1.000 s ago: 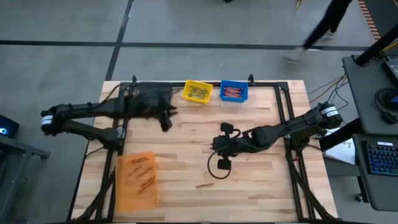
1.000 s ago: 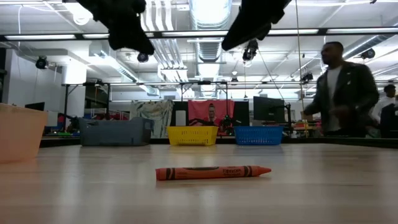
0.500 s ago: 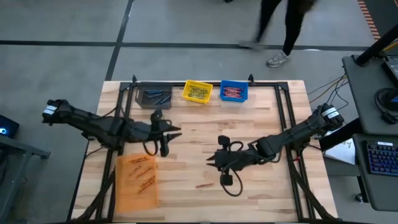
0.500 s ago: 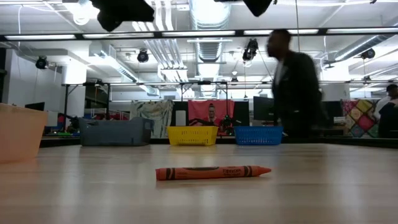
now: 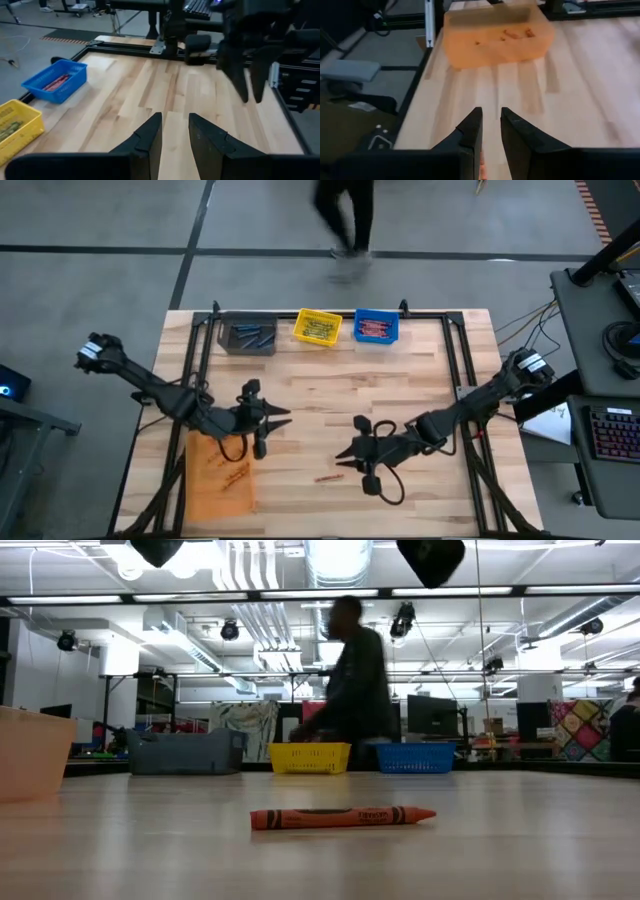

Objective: Sort crayons
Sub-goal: Put the orange crayon into the orange bin

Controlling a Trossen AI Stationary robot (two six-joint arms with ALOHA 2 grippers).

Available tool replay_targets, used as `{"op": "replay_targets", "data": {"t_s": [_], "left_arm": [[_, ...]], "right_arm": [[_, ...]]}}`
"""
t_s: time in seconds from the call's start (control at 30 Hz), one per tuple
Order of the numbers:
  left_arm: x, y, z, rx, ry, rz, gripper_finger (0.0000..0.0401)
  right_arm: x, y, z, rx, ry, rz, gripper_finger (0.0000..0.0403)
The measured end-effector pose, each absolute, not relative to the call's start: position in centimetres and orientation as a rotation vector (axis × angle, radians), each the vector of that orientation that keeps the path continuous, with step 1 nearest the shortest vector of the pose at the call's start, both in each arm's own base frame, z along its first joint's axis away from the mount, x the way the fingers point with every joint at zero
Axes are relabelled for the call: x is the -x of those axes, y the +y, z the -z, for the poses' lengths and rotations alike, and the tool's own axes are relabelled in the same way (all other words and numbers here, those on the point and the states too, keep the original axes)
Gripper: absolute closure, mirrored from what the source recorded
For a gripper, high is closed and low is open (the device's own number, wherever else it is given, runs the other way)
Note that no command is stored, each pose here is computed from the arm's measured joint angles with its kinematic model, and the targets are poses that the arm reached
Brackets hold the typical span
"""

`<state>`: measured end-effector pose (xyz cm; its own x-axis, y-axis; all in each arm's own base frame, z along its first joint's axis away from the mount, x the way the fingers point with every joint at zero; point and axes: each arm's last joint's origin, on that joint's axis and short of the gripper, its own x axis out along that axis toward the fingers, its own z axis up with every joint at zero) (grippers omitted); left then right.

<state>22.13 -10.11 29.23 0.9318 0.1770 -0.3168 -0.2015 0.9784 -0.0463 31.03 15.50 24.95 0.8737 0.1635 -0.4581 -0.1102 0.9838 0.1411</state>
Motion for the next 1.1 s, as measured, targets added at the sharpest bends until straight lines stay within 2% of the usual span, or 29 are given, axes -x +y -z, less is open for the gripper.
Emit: {"op": "replay_targets", "data": {"t_s": [0.47, 0.77, 1.1], "left_arm": [[-23.6, -11.6, -27.6, 0.065, 0.338, -0.172, 0.0322], [-23.6, -12.0, -27.4, 0.079, 0.343, -0.165, 0.0322], [-23.7, -12.3, -27.1, 0.076, 0.351, -0.159, 0.0322]], "right_arm": [[-30.4, 17.0, -23.0, -0.243, 0.388, -0.178, 0.0344], [-32.7, 18.5, -19.4, -0.163, 0.557, -0.136, 0.0344], [-34.2, 19.4, -17.4, -0.059, 0.798, -0.068, 0.0344]]}}
